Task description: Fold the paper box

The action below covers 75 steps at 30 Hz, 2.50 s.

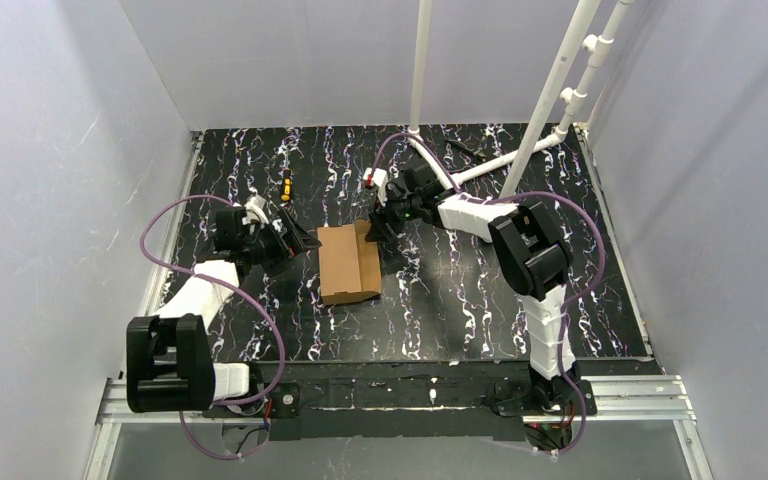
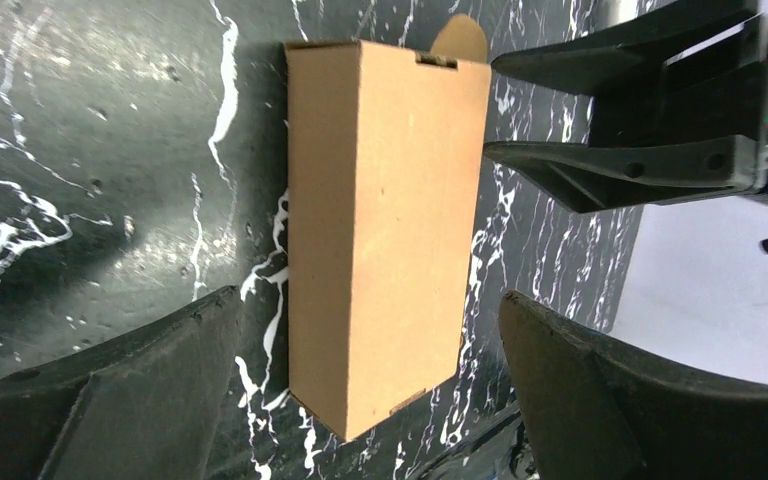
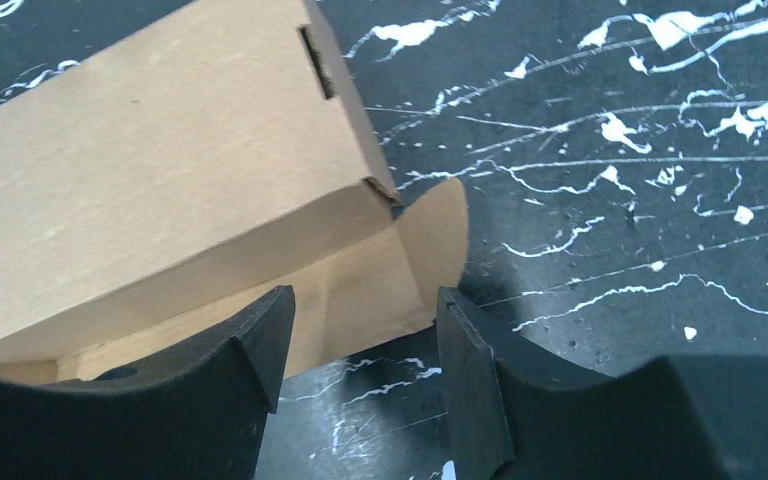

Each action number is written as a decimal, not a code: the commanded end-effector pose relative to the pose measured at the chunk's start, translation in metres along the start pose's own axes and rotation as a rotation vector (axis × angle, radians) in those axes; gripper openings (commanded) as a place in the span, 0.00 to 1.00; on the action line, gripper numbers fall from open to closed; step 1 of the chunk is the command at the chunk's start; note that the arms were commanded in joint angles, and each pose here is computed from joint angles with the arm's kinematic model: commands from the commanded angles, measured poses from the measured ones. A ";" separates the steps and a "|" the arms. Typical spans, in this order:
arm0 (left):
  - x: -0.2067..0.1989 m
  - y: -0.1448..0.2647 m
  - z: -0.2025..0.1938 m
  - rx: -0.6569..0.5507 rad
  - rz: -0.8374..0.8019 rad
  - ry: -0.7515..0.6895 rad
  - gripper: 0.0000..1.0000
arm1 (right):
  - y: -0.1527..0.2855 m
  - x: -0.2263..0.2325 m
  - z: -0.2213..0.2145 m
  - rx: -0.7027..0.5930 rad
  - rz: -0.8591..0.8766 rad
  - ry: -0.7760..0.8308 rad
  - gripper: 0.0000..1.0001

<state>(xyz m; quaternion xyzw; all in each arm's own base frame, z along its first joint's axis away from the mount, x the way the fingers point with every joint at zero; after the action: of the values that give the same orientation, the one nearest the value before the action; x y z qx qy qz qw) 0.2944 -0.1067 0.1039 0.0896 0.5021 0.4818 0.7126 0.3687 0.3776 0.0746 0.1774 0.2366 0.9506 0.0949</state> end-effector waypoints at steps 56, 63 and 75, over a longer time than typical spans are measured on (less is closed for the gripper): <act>0.022 -0.072 0.035 0.238 -0.033 0.102 0.61 | -0.002 -0.002 0.010 -0.084 0.180 0.032 0.34; 0.011 -0.077 0.031 0.271 -0.040 0.066 0.61 | 0.000 0.009 0.005 -0.072 0.159 0.060 0.34; -0.007 -0.016 0.050 0.017 0.055 -0.197 0.98 | 0.010 0.015 -0.004 -0.057 0.017 0.003 0.27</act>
<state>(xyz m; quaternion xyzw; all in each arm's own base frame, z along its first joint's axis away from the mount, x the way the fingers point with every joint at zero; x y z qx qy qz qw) 0.3523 -0.1144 0.0850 0.1837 0.5109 0.4397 0.7155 0.3471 0.3700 0.0572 0.1951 0.2272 0.9518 0.0656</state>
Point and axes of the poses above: each gripper's point midway between its finger pads, its own y axis back along the fingers, its own x axis along the line the jaws close on, z = x × y, the point moved 1 cm from there along y, back along the fingers, and after that the axes turned 9 degrees about -y, right-handed, at the moved point
